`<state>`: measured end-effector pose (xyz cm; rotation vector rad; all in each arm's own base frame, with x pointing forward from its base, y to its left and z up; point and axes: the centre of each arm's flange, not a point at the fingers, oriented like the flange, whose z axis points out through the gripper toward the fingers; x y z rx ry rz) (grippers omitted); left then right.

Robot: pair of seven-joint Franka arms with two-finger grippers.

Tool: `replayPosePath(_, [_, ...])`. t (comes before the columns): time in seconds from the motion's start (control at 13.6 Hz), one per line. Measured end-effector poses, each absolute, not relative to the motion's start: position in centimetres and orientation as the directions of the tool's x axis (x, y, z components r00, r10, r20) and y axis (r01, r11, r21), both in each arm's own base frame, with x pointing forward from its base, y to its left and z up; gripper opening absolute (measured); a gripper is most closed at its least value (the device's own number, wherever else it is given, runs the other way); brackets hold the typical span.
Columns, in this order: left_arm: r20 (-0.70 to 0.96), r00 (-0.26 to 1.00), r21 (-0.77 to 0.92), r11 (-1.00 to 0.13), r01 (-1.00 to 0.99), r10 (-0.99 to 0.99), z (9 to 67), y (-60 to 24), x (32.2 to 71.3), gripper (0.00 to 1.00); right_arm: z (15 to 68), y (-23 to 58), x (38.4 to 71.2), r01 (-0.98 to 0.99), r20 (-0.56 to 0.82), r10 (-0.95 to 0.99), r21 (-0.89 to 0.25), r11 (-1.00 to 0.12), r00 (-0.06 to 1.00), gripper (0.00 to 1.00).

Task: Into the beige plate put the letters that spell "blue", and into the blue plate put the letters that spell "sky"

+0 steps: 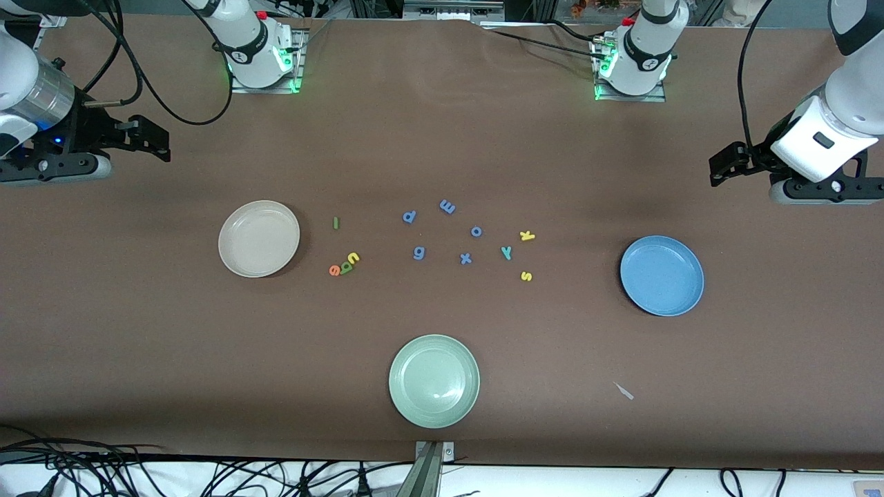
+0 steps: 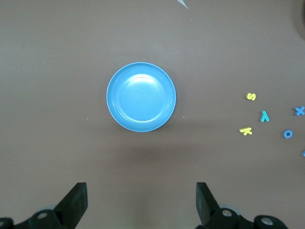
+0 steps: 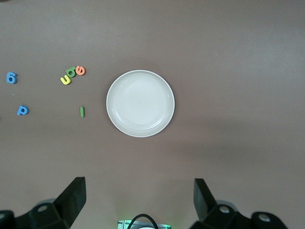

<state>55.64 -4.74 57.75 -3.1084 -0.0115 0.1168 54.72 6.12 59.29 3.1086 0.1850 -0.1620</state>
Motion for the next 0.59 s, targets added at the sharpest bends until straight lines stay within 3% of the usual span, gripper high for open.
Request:
replayPosePath(0.29, [-0.082, 0.996, -0.031, -0.999, -0.026, -0.024, 57.5, -6.5, 55.5, 1.0, 58.4, 6.3, 55.0, 0.12, -0.095, 0.119, 0.012, -0.993, 0.988, 1.0])
replayPosePath(0.59, [-0.137, 0.989, -0.026, -0.997, -0.067, -0.063, 54.6, -8.7, 56.3, 1.0, 53.9, 9.2, 55.4, 0.123, -0.071, 0.126, -0.044, -0.991, 0.989, 1.0])
